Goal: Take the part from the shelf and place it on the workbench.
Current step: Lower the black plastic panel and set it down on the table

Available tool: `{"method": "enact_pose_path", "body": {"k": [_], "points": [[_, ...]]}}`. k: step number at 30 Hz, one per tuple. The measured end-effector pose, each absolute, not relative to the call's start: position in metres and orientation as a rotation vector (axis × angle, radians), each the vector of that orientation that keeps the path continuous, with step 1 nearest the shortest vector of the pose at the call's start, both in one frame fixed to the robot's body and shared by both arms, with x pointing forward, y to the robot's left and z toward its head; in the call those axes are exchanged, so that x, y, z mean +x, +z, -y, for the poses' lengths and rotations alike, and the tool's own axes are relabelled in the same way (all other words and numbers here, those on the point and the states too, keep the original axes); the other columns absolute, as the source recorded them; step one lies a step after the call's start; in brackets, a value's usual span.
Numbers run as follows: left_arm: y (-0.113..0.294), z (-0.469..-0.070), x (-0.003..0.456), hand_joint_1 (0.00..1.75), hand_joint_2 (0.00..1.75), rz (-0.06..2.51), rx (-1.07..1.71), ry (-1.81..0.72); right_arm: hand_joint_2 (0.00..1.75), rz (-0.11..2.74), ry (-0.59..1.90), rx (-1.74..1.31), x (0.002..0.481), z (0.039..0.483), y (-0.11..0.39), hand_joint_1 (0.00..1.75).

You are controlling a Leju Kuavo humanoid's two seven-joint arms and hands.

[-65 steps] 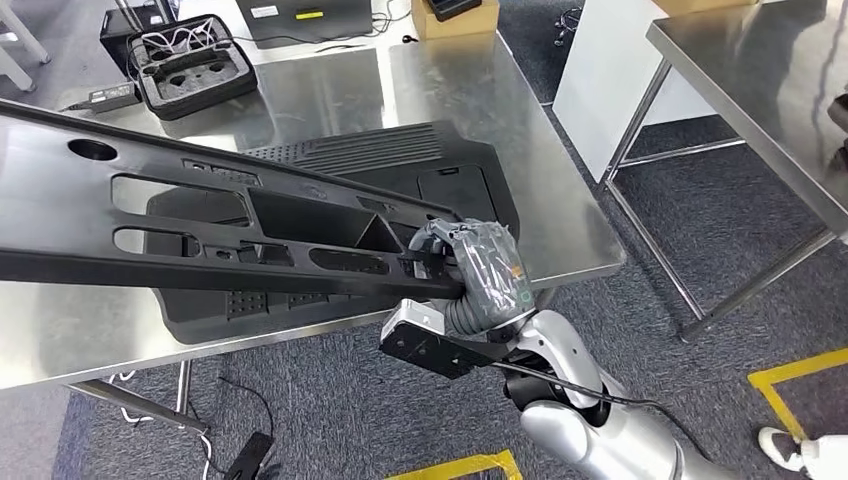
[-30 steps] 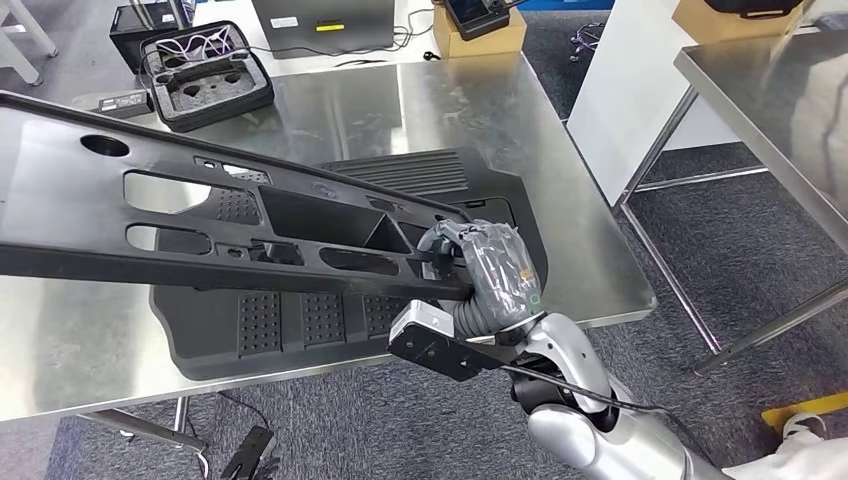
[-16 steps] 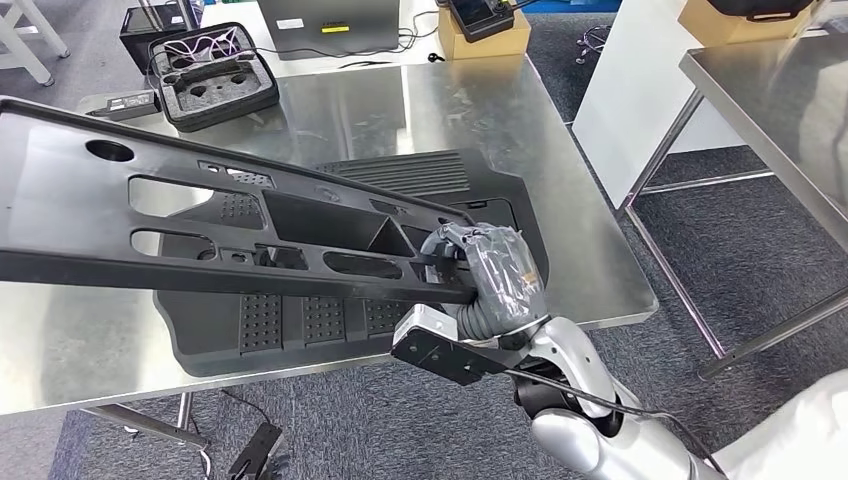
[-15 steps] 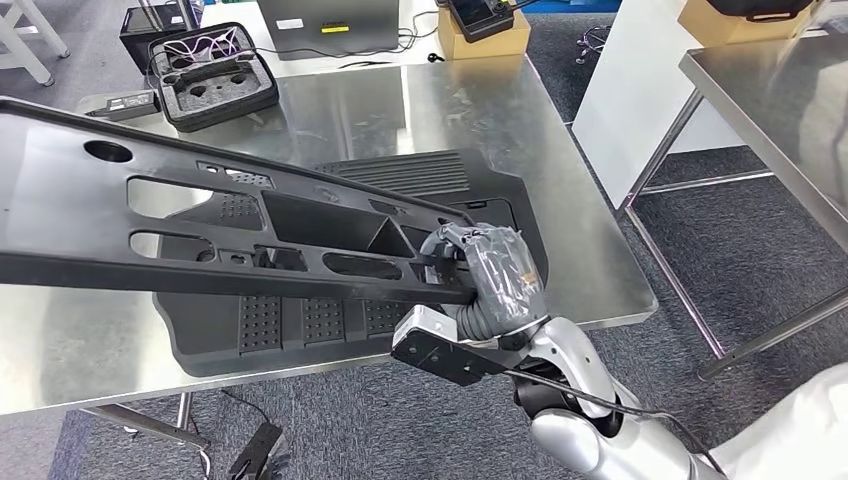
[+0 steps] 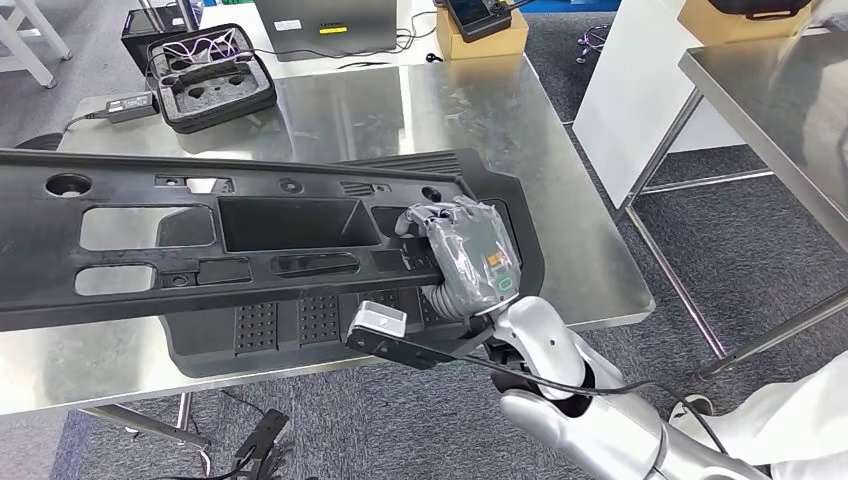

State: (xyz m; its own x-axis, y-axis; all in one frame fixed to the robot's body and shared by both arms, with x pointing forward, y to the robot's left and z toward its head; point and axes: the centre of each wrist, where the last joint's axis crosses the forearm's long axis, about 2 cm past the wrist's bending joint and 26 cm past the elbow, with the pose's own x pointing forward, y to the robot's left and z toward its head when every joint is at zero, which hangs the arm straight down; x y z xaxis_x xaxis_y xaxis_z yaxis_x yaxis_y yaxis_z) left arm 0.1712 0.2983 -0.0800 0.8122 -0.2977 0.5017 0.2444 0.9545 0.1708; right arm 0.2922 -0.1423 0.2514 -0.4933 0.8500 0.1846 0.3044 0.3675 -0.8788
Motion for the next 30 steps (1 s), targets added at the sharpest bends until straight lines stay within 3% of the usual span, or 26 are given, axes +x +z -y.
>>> {"method": "enact_pose_path", "body": {"k": [5, 30], "points": [[-0.076, -0.296, 0.181, 0.00, 1.75, 0.562, 0.099, -0.305, 1.75, 1.985, 1.145, -1.129, 0.308, 0.133, 0.258, 1.75], [-0.067, -0.292, 0.203, 0.00, 1.75, 0.672, 0.118, -0.365, 1.75, 1.819, 1.353, -1.181, 0.372, 0.065, 0.260, 1.75]]}}
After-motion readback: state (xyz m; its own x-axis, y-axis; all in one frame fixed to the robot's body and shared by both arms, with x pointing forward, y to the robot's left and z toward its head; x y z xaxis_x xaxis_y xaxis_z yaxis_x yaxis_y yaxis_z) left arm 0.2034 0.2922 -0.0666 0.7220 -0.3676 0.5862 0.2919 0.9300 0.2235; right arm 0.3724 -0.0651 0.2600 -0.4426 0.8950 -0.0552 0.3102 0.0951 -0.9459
